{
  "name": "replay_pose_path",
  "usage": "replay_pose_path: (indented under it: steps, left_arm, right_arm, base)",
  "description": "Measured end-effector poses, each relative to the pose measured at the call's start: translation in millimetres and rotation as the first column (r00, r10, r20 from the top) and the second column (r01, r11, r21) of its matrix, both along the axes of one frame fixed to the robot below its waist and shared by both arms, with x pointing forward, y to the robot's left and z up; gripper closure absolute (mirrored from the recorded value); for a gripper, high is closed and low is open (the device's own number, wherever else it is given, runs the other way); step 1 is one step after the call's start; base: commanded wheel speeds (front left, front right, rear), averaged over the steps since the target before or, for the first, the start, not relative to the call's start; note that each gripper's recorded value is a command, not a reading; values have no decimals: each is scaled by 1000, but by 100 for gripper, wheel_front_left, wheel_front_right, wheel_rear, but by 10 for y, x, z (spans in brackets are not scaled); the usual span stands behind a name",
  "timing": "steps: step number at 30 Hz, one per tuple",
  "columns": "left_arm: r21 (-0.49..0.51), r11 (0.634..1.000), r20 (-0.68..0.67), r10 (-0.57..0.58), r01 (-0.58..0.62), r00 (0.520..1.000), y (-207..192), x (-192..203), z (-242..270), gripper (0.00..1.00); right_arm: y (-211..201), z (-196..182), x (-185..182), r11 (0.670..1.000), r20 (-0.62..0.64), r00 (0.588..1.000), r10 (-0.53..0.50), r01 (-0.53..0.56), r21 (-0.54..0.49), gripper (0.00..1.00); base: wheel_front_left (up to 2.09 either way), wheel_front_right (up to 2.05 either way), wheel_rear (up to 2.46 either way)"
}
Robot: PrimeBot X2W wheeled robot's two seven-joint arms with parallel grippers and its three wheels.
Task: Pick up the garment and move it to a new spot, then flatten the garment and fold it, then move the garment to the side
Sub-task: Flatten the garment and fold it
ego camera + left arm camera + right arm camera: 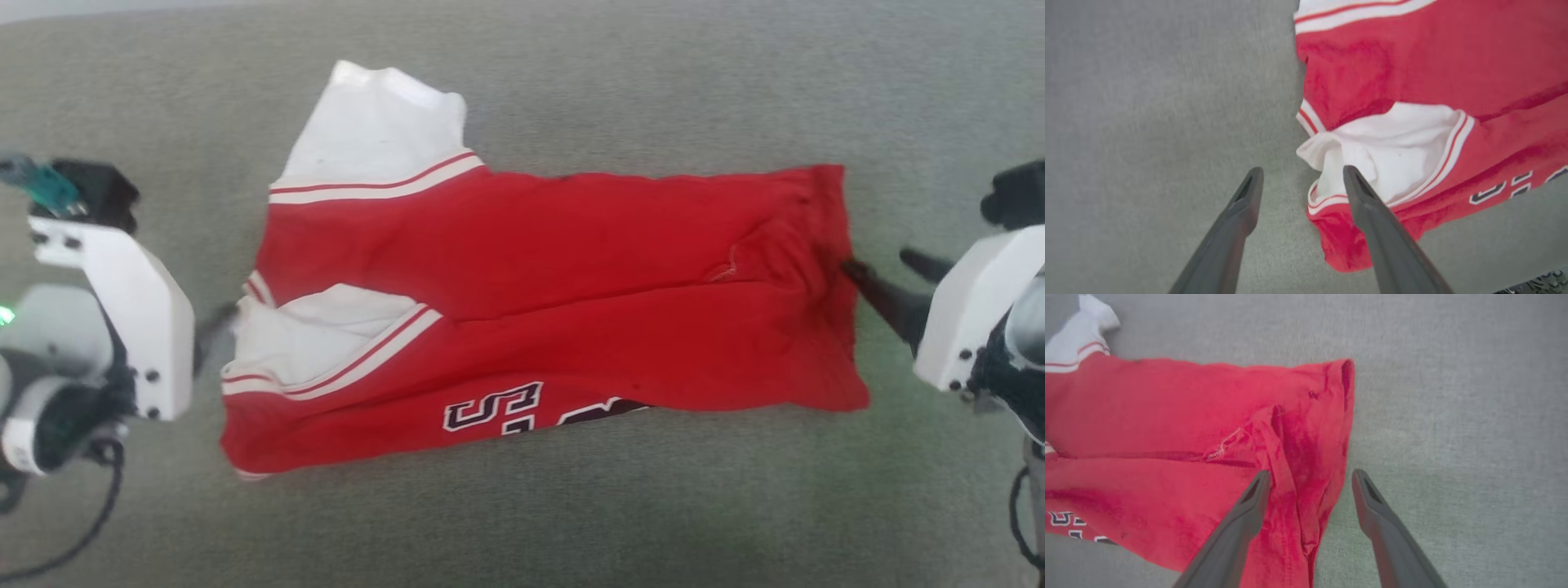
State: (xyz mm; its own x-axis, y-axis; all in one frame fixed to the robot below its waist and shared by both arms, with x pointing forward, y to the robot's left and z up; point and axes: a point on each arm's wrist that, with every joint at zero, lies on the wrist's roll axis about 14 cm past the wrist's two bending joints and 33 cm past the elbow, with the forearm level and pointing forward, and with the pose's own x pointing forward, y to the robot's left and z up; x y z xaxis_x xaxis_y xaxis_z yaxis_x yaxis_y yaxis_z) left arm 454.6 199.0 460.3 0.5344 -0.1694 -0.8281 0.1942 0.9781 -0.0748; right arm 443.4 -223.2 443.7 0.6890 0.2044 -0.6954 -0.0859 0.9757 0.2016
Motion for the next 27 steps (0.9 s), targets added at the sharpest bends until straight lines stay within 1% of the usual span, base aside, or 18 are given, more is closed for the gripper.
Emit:
replay_pose_path:
  steps: [3, 6, 9, 11, 13, 16, 18, 22, 27]
  left_arm:
    - [-6, 1000, 62, -20, 20, 998, -62, 214, 127, 0]
    - [-5, 999, 130, -49, 50, 990, -137, 467, 234, 0]
    - [-6, 997, 194, -80, 82, 978, -238, 739, 312, 0]
    - [-4, 995, 234, -94, 98, 968, -312, 935, 346, 0]
    - [-10, 993, 253, -109, 115, 961, -397, 1108, 334, 0]
    - [-13, 991, 266, -122, 130, 956, -501, 1364, 266, 0]
    - [-13, 991, 264, -126, 134, 956, -562, 1521, 196, 0]
    - [-22, 991, 196, -122, 129, 973, -657, 1742, -92, 0]
    - [-30, 993, 83, -115, 118, 990, -763, 1898, -489, 0]
  right_arm:
    - [-44, 175, 85, 999, 109, 993, -41, 40, 12, 0]
    - [-51, 342, 142, 997, 214, 974, -71, 65, 34, 0]
    - [-84, 537, 199, 995, 335, 937, -96, 89, 38, 0]
    - [-121, 666, 232, 991, 417, 899, -132, 118, 60, 0]
    - [-146, 721, 235, 989, 465, 872, -150, 134, 67, 0]
    - [-176, 741, 214, 985, 512, 842, -172, 155, 76, 0]
    - [-223, 714, 195, 983, 525, 831, -183, 172, 71, 0]
    - [-268, 586, 174, 979, 514, 834, -202, 193, 72, 0]
    - [-325, 425, 190, 975, 489, 844, -219, 213, 69, 0]
  base:
    - [0, 0, 0]
    - [0, 0, 0]
    - [0, 0, 0]
    - [0, 0, 0]
    - [0, 0, 0]
    - [0, 0, 0]
    - [0, 0, 0]
    - [0, 0, 0]
    - [0, 0, 0]
